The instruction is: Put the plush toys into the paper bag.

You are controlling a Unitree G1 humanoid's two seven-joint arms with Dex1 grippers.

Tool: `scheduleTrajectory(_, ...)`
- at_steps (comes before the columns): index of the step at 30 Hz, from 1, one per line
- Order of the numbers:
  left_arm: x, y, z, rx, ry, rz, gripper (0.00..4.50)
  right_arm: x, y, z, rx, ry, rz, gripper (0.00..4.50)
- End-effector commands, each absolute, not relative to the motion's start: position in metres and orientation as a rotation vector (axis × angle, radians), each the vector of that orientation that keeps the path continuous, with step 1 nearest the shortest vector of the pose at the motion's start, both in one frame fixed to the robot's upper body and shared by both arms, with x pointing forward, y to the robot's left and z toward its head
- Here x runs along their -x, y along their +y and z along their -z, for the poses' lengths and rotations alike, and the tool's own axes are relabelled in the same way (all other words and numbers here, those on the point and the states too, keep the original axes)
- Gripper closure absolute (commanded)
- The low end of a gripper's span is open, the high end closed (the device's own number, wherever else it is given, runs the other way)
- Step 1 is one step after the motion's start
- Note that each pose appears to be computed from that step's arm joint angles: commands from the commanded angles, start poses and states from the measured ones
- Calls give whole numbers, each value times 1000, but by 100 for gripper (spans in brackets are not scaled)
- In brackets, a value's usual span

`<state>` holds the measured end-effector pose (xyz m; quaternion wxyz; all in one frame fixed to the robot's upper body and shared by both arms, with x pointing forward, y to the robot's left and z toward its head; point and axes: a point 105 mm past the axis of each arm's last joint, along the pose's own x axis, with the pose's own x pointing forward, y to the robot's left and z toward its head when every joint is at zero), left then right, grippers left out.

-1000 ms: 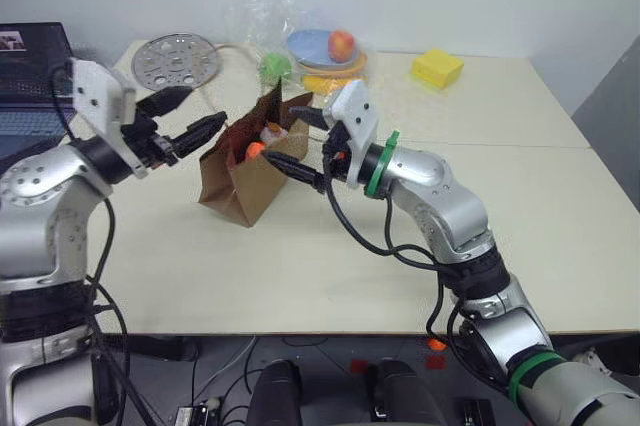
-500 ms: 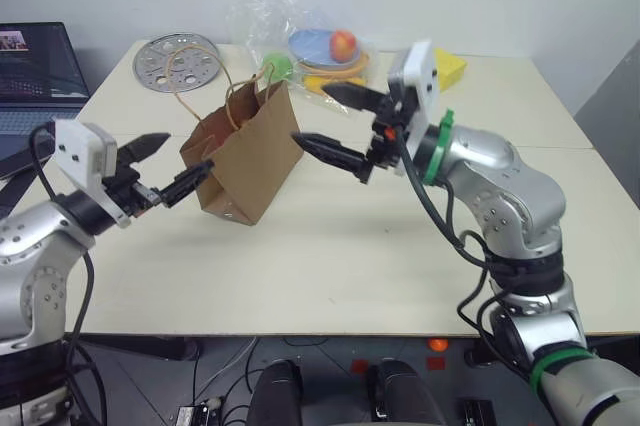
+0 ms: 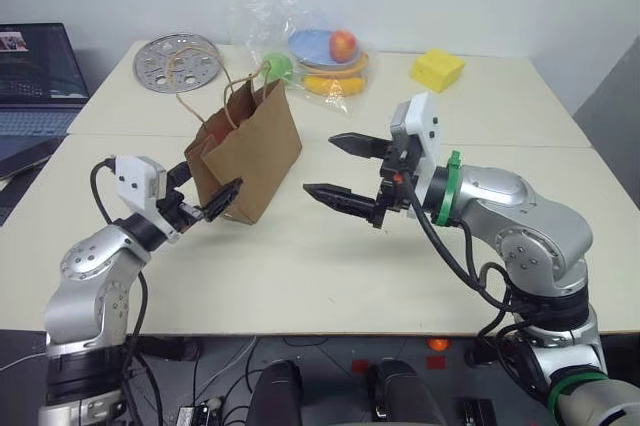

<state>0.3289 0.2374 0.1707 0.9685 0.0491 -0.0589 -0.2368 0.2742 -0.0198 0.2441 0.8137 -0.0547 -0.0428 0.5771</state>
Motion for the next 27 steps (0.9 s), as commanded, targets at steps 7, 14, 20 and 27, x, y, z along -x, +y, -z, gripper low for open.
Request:
scheduleTrajectory(7, -342, 230, -151, -118, -111, 381, 3, -271, -31, -257, 154, -130, -1208, 0)
scheduleTrajectory(14, -347, 225, -160, -98, -148, 373, 184, -276, -36, -254, 156, -123, -1166, 0)
scheduleTrajectory(20, -348, 227, -162, -92, -153, 365, 365, -283, -43, -251, 160, -122, -1114, 0)
scheduleTrajectory(27, -356, 208, -195, -77, -192, 519, 448, -285, -61, -258, 186, -135, -1053, 0)
